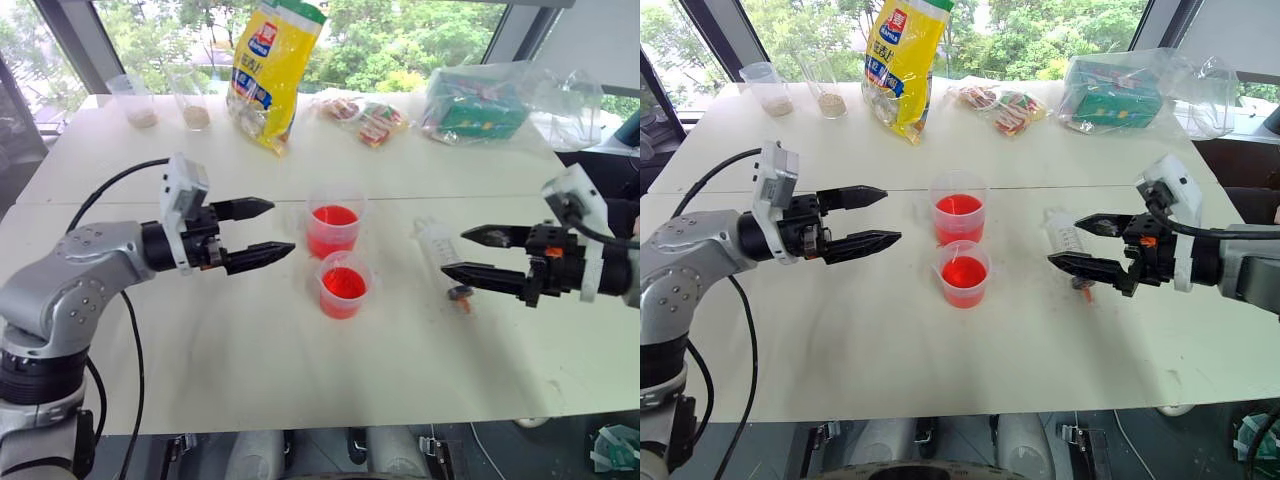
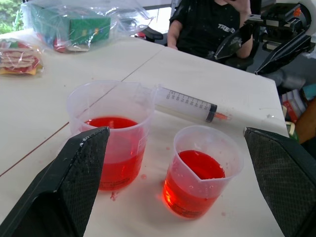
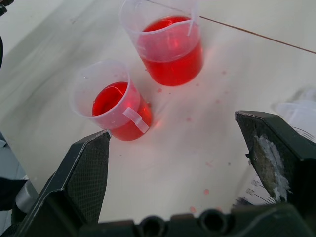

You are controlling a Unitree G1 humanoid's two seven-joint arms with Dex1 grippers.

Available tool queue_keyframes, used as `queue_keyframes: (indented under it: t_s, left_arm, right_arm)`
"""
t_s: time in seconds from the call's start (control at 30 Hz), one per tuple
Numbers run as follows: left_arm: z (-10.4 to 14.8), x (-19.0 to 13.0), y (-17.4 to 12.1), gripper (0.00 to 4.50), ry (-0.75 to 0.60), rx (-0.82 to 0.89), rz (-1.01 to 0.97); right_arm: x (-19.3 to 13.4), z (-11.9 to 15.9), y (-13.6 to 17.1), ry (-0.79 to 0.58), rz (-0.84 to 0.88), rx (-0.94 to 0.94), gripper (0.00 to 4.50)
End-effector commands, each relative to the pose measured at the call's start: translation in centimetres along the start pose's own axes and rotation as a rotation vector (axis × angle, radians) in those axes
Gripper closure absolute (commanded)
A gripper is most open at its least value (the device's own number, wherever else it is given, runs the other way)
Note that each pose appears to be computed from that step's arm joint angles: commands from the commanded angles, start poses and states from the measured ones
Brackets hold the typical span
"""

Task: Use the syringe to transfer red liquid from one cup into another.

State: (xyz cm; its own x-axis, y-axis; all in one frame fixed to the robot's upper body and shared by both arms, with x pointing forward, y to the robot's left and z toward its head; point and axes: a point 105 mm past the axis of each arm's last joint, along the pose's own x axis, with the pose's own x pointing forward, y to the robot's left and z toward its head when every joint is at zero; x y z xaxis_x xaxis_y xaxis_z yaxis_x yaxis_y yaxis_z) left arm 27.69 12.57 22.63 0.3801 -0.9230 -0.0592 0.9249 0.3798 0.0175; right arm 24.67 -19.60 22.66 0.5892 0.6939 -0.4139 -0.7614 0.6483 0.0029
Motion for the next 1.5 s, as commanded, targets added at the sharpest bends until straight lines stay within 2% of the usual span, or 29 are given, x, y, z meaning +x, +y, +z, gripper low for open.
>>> queue_keyframes:
  t_s: [0.03, 0.5, 0.73, 0.9, 1.13, 1.5]
  left_arm:
    - [0.8, 0.4, -0.4, 0.00, -0.023, 0.026, -0.028]
    - [0.9, 1.1, -0.6, 0.00, -0.042, 0.029, -0.082]
    - [1.0, 1.4, -0.5, 0.00, -0.051, 0.039, -0.073]
    - [1.0, 1.9, -0.7, 0.00, -0.060, 0.041, -0.081]
    - [1.0, 1.9, -0.5, 0.00, -0.085, 0.048, -0.046]
    - [0.6, 1.8, -0.9, 0.00, -0.094, 0.041, -0.014]
  right_arm:
    - [-0.9, 0.9, 0.0, -0.021, -0.026, -0.036, 0.10]
    - [-0.5, -0.1, -1.1, 0.018, -0.115, 0.001, 0.10]
    - [0.8, -1.4, -3.8, 0.125, -0.232, 0.103, 0.10]
    - [2.8, -2.5, -6.7, 0.210, -0.310, 0.178, 0.10]
    - [5.9, -4.5, -9.7, 0.288, -0.335, 0.229, 0.10]
    - [10.1, -6.3, -11.0, 0.384, -0.314, 0.175, 0.10]
